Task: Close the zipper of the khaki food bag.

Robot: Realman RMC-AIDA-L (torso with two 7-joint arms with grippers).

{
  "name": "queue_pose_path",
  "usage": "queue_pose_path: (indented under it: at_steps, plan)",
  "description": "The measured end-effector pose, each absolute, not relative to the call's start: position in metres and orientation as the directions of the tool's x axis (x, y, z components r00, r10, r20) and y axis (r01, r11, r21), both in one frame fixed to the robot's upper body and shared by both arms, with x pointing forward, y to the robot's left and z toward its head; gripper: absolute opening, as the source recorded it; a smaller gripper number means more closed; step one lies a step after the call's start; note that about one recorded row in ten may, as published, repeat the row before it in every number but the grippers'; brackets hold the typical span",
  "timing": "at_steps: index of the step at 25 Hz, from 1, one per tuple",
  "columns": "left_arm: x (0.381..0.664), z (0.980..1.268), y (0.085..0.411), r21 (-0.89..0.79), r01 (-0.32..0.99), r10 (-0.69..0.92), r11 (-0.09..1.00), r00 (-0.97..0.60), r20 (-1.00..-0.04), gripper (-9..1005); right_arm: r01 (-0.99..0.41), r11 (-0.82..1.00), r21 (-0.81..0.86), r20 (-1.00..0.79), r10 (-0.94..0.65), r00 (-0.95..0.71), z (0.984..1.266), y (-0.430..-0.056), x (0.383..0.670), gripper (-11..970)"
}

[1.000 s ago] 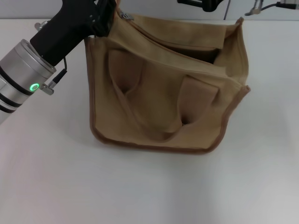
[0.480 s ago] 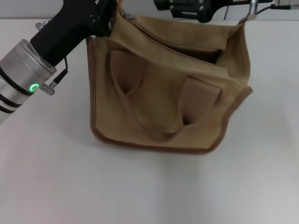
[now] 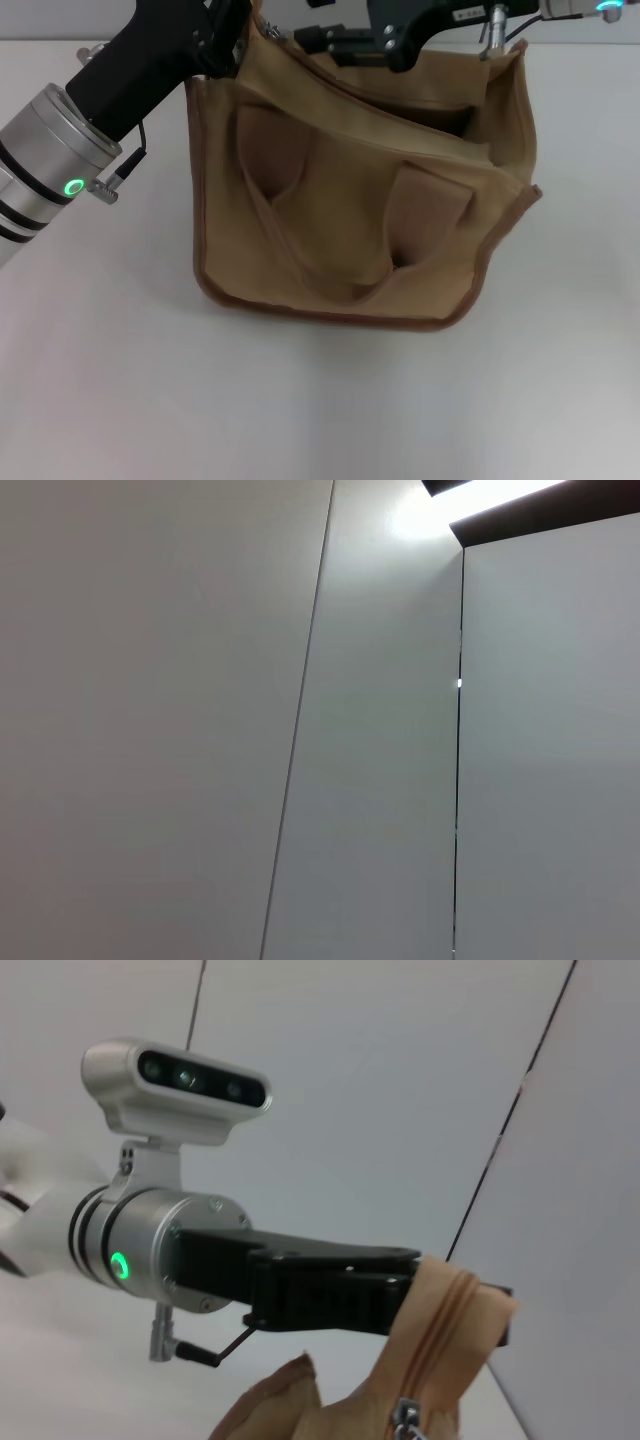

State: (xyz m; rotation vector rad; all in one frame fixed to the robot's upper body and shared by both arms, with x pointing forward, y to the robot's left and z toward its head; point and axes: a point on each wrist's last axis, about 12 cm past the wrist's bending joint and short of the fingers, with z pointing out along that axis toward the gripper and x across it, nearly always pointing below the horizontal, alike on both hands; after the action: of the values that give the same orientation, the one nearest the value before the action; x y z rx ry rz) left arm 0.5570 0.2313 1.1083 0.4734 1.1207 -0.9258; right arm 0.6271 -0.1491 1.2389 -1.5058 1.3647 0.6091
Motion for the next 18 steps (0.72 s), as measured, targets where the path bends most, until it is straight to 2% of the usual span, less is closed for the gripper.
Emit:
queue_pose_path:
  at_steps: [18]
  plan:
    - [0.5577,1.1087,0.2311,-0.116,0.822,-0.388,0.558,0.135,-0.912,23,-0.932,0.114,-0.344,-0.844,-0.473,0.253,1.2309,-0.1424,0.6310,394]
